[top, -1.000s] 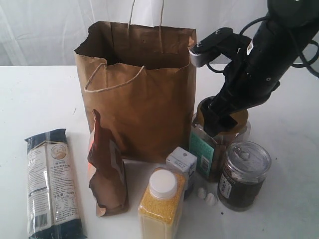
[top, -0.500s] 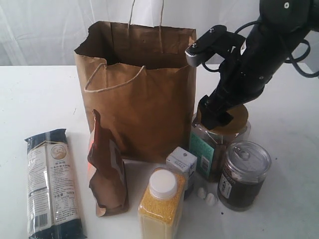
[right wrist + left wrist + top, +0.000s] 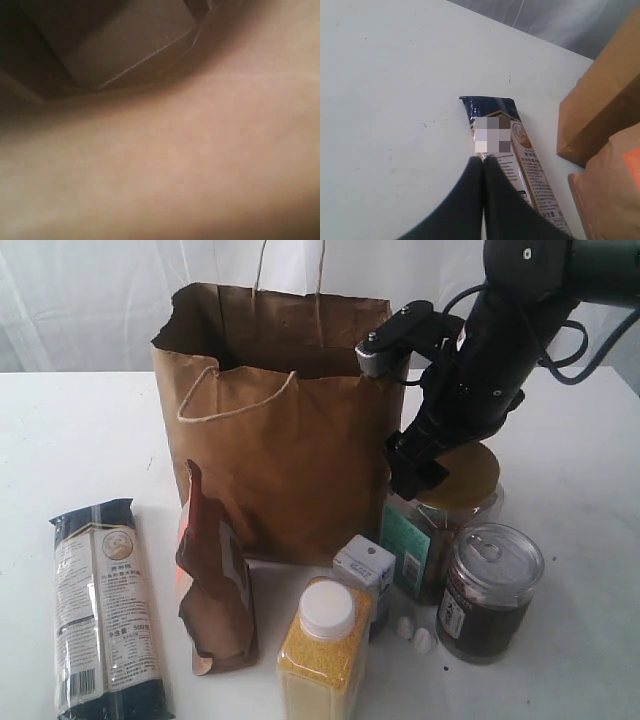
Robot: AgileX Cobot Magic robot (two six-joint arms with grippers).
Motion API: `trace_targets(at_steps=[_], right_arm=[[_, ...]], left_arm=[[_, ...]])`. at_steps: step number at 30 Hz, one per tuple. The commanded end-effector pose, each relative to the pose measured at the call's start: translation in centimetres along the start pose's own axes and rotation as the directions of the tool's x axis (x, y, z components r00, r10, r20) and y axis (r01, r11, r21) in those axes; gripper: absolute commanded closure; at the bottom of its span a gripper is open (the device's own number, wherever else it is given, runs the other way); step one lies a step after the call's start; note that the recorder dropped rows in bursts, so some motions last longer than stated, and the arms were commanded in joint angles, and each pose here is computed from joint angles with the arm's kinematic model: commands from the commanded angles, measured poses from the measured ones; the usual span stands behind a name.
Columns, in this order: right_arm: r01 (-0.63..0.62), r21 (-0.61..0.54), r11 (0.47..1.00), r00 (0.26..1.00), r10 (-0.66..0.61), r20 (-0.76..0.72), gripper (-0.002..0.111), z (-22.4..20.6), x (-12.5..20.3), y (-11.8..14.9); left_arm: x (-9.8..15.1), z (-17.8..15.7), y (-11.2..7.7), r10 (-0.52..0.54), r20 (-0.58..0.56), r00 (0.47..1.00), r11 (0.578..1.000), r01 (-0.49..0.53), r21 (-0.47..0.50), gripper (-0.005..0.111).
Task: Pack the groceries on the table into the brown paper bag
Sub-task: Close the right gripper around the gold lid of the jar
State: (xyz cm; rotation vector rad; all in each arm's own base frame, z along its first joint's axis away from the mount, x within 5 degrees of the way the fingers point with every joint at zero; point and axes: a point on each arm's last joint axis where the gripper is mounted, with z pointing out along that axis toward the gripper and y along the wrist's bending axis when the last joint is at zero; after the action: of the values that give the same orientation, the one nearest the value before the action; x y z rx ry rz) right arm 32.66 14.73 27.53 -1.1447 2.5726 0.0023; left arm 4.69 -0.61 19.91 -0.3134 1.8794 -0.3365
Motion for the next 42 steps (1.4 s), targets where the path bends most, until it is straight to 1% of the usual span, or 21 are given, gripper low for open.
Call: trace_targets(at_steps=[1,15,21,25,33,42], right_arm=[[0.005,-0.020,1.000,0.999,-0.006,-0.048,0.014,0.6,0.3,-0.1],[-0.007,-0.077,0.997,0.988,-0.005,-0.155,0.014,0.5,1.3,0.4],[-0.009,-0.081,0.997,0.988,-0.003,-0.153,0.014,0.2,1.3,0.5],[-0.013,-0.079,0.997,0.992,0.003,-0.126,0.014,-0.6,1.3,0.6],[-0.021,-0.093,0.995,0.992,0.009,-0.123,0.014,-1.6,1.6,0.9],[-0.053,-0.103,0.993,0.991,0.040,-0.126,0.014,-1.9,1.6,1.0]], left_arm=[[0.2,0.1,0.0,-0.002,-0.004,1.000,1.000,0.002,0.006,0.107],[0.2,0.1,0.0,-0.002,-0.004,1.000,1.000,0.002,0.006,0.107],[0.2,0.1,0.0,-0.002,-0.004,1.000,1.000,0.002,0.006,0.107],[0.2,0.1,0.0,-0.002,-0.004,1.000,1.000,0.002,0.006,0.107],[0.2,0.1,0.0,-0.002,-0.004,1.000,1.000,0.002,0.006,0.107],[0.2,0.1,0.0,-0.002,-0.004,1.000,1.000,0.002,0.006,0.107]])
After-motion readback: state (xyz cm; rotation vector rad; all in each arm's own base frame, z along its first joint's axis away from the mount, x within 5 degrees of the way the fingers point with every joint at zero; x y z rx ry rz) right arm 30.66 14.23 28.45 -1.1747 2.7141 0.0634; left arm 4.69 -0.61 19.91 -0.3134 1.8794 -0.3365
